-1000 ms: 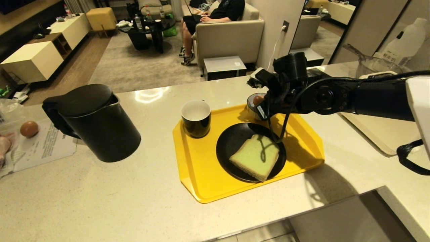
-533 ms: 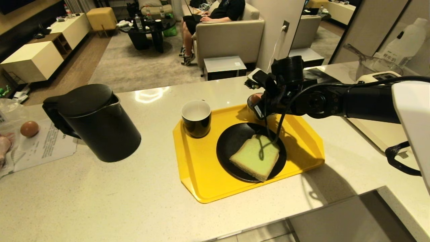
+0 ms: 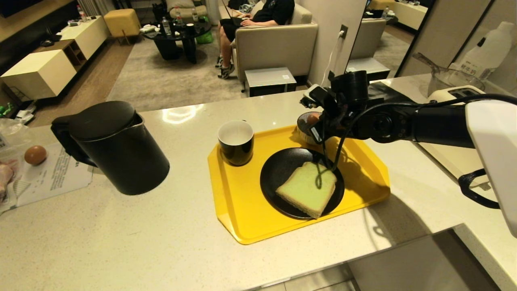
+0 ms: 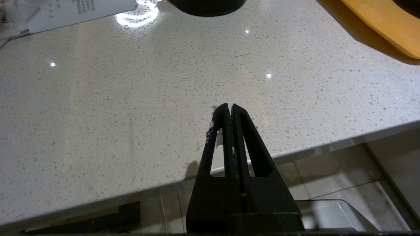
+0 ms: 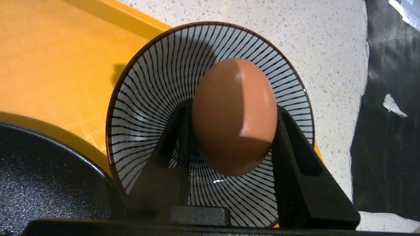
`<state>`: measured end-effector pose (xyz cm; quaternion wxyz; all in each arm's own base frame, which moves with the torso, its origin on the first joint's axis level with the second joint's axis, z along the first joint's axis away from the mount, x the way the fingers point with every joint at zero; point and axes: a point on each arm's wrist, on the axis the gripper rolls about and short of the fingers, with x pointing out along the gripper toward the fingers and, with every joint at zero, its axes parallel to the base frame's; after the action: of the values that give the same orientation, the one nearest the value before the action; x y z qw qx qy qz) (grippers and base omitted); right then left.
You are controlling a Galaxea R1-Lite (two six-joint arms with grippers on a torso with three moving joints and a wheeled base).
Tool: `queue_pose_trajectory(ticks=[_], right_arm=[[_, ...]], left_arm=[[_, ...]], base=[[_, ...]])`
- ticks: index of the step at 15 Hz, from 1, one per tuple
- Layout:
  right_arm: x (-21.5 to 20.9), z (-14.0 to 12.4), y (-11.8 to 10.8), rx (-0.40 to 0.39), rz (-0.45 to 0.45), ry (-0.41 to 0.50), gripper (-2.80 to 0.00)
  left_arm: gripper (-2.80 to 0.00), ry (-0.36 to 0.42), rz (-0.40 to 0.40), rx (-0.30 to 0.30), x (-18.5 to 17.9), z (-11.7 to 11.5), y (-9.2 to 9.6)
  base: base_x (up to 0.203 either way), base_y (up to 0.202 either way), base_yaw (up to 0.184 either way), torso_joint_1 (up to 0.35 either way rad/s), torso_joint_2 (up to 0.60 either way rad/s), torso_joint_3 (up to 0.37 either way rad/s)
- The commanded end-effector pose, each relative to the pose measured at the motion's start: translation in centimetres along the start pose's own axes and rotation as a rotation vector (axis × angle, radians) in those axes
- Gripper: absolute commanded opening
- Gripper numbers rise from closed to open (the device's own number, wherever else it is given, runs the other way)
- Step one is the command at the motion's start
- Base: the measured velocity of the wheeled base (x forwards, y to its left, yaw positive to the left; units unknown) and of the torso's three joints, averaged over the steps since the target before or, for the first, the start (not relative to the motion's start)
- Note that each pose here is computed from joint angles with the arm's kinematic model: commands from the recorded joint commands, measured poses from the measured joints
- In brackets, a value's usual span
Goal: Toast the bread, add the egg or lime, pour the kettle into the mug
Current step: Put the egg in the bowl
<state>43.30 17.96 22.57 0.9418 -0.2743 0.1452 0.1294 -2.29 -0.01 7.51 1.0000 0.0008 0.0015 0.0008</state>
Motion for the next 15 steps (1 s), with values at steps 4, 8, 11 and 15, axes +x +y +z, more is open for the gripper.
queue_pose_trajectory(ticks=[4, 8, 11, 15], right_arm=[[0.39, -0.34, 0.26, -0.007, 0.006, 0.011, -2.80], [0.60, -0.50, 0.31, -0.007, 0.006, 0.015, -2.80], [0.75, -0.67, 0.27, -0.008, 0.006, 0.020, -2.80], [1.03, -0.92, 0.37, -0.023, 0.008, 0.027, -2.80]], left_arm=[[-2.80, 0.001, 0.001, 0.000, 0.01, 0.00, 0.00], [-2.80, 0.001, 0.001, 0.000, 0.01, 0.00, 0.00], [-2.80, 0.001, 0.001, 0.000, 0.01, 0.00, 0.00], [-2.80, 0.001, 0.000, 0.000, 0.01, 0.00, 0.00]], base=[[0.000, 0.000, 0.000, 0.000, 0.00, 0.000], [0.000, 0.000, 0.000, 0.000, 0.00, 0.000], [0.000, 0.000, 0.000, 0.000, 0.00, 0.000], [0.000, 0.000, 0.000, 0.000, 0.00, 0.000]])
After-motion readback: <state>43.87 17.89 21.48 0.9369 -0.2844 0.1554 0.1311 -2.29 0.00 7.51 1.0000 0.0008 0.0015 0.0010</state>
